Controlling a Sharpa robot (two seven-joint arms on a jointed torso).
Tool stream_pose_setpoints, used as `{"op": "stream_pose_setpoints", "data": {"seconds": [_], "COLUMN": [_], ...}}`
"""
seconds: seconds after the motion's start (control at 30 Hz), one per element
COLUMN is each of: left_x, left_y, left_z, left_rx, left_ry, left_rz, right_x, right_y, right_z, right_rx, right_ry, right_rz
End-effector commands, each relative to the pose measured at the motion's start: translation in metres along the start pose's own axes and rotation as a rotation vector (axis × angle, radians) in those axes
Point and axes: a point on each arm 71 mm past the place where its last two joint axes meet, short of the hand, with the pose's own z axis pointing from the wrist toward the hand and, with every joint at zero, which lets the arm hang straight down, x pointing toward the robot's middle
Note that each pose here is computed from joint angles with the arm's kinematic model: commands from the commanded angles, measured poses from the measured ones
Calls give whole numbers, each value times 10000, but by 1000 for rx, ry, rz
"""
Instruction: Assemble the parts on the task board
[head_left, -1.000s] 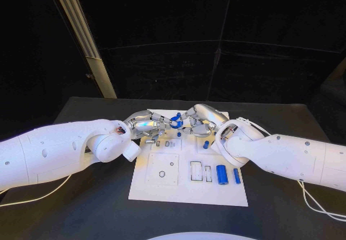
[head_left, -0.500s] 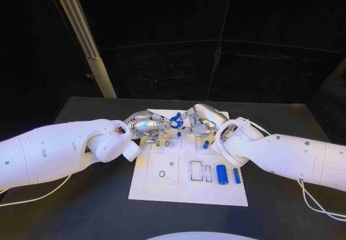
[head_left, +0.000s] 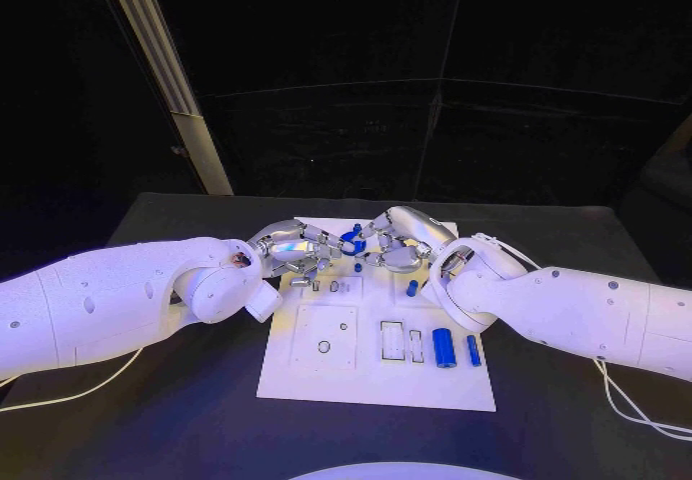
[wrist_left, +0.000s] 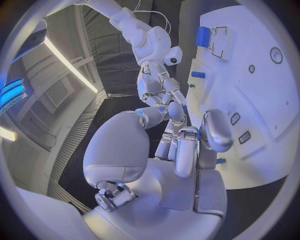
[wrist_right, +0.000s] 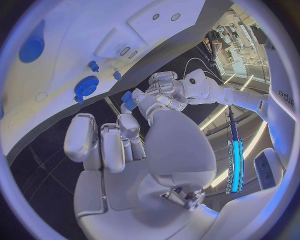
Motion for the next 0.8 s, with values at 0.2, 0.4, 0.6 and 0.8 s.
{"op": "stream_pose_setpoints", "data": {"seconds": [0.2, 0.4, 0.6, 0.8], "left_x": [38, 36, 40, 46], "left_y": [-29, -30, -31, -33], "left_z": [10, 8, 11, 17], "left_rx": [17, 19, 19, 18], "left_ry": [22, 20, 21, 24], "left_rz": [-3, -3, -3, -3], "right_x": [13, 19, 27, 33], "right_y": [38, 37, 43, 52], "right_z": [21, 30, 38, 42], "right_rx": [-18, -16, -18, -21], "right_ry": [8, 12, 15, 17], "right_rz": [-1, -2, -2, -1]}}
